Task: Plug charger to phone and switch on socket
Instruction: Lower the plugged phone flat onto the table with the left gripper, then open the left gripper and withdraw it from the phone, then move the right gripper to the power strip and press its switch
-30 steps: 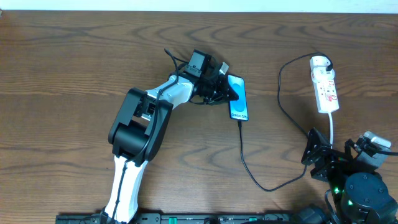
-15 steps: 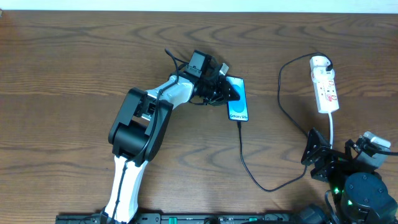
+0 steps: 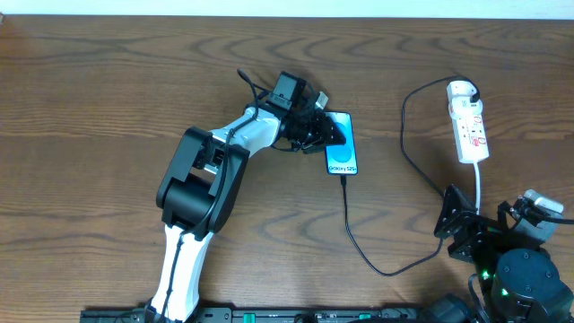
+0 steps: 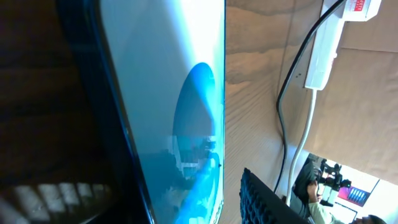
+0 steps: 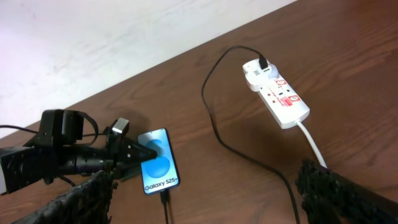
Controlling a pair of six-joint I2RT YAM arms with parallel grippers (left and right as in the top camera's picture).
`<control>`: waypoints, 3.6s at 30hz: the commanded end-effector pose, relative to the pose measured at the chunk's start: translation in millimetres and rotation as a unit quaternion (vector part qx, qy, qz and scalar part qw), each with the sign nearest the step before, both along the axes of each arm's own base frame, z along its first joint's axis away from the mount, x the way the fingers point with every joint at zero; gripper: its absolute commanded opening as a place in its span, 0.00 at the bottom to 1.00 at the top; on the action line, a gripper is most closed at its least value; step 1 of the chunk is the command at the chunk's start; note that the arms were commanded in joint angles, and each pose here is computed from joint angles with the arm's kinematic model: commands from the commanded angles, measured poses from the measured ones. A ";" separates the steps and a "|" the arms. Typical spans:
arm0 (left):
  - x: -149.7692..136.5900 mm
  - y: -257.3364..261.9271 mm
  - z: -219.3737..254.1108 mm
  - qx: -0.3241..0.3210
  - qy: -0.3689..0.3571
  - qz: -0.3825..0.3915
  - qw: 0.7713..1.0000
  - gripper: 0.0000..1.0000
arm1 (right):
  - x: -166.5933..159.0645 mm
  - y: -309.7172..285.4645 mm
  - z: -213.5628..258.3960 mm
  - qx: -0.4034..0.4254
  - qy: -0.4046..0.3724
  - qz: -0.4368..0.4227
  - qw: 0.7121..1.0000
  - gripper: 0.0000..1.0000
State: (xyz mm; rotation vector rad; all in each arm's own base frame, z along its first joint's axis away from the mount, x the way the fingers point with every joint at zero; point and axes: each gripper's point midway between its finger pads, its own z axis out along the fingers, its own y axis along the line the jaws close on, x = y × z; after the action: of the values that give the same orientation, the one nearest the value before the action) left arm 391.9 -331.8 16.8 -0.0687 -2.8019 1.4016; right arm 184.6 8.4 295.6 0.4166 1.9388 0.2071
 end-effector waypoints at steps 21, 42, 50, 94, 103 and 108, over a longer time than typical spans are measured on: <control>0.8 3.5 -35.7 0.116 -0.122 -0.055 0.984 0.53 | -1.2 -4.0 -1.7 -0.010 0.005 -0.007 1.000 0.93; 0.6 27.8 -52.1 0.186 -0.086 -0.012 0.979 0.52 | -1.8 -4.4 -3.0 -0.010 0.008 -0.008 1.000 0.96; 9.2 59.5 -42.6 0.202 -0.064 0.014 0.977 0.72 | -1.9 3.2 -4.1 0.000 0.011 0.012 1.000 0.99; -185.7 344.7 228.2 0.327 -0.386 0.405 0.762 0.95 | 144.4 -107.1 -164.7 0.129 0.357 -0.216 0.900 0.01; -206.8 347.0 195.8 0.365 -0.328 0.374 0.787 0.95 | 232.2 -153.0 -185.6 0.176 0.426 -0.207 0.863 0.01; -220.7 348.5 179.3 0.384 -0.295 0.356 0.799 0.95 | 258.7 -157.5 -212.7 0.198 0.432 -0.210 0.854 0.01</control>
State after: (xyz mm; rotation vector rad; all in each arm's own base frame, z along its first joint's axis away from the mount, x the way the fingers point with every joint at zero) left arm 176.8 13.3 201.3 0.7219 -3.9474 0.0751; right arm 430.9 -149.4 90.7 1.3715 2.6085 0.0813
